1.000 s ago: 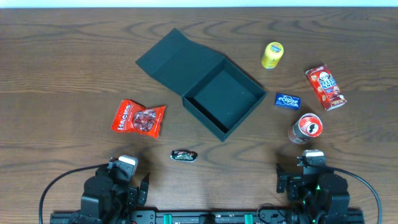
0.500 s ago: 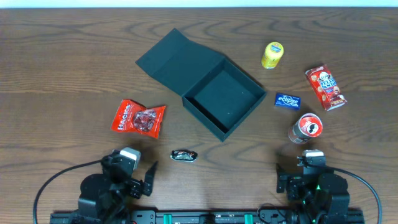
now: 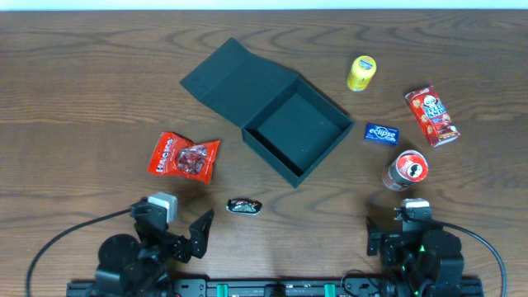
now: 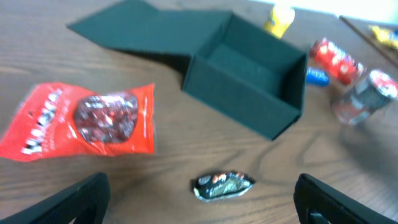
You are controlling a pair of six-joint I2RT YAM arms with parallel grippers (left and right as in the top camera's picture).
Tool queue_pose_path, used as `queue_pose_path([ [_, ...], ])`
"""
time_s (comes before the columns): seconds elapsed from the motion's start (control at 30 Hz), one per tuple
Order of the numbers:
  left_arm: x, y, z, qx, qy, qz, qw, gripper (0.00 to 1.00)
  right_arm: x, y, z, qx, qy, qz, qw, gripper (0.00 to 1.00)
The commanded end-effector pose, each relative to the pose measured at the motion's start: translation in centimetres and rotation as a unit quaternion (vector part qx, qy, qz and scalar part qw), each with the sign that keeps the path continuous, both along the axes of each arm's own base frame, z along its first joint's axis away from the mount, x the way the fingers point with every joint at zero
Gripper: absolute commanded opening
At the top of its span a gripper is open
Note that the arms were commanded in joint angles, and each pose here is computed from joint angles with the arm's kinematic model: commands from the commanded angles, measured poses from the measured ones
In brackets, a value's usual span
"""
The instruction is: Pack container
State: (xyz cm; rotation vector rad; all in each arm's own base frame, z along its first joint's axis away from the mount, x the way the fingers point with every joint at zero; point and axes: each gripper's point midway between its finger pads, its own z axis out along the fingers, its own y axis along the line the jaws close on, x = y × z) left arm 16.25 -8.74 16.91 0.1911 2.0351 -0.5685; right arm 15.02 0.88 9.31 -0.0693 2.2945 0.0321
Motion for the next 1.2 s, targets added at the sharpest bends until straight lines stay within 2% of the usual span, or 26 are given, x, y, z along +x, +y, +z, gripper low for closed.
queue_pose_path([
  [0.0, 0.3, 0.7, 3.0, -0.004, -0.003, 0.028, 1.000, 0.95, -0.1, 0.0, -0.1, -0.003, 0.000, 0.003, 1.000, 0.99],
  [0.17, 1.2, 0.8, 3.9, 0.029, 0.055, 0.029, 0.998, 0.96, -0.1, 0.0, -0.1, -0.003, -0.001, 0.004, 1.000, 0.99],
  [0.3, 1.7, -0.2, 4.3, 0.027, 0.085, 0.002, 0.996, 0.95, 0.3, -1.6, 0.3, -0.079, -0.011, 0.009, 0.997, 0.99],
  [0.47, 1.4, -1.8, 4.3, 0.047, 0.078, -0.067, 0.994, 0.95, 3.1, -1.2, 4.3, -0.078, -0.111, 0.013, 0.991, 0.99],
  [0.53, 1.6, -1.4, 4.2, 0.057, 0.075, -0.059, 0.994, 0.95, 3.7, -1.2, 5.6, -0.080, -0.140, 0.012, 0.987, 0.99],
  [0.63, 2.1, -0.7, 4.2, 0.041, 0.088, -0.019, 0.995, 0.95, 3.8, -1.2, 5.7, -0.080, -0.141, 0.012, 0.987, 0.99],
  [0.73, 2.6, -0.5, 4.5, 0.006, 0.101, 0.016, 0.995, 0.95, 3.9, -0.3, 6.1, -0.061, -0.152, 0.029, 0.986, 0.99],
  [0.83, 3.2, -0.6, 5.1, 0.000, 0.098, 0.019, 0.995, 0.95, 4.3, -0.1, 7.0, -0.054, -0.172, 0.029, 0.983, 0.99],
  [0.97, 4.2, -0.9, 6.3, 0.000, 0.104, 0.017, 0.994, 0.95, 4.7, 1.6, 9.6, 0.019, -0.216, 0.042, 0.975, 0.99],
  [1.17, 5.4, -1.3, 8.5, 0.005, 0.131, 0.015, 0.991, 0.95, 5.0, 2.0, 13.8, 0.051, -0.196, 0.037, 0.978, 0.99],
])
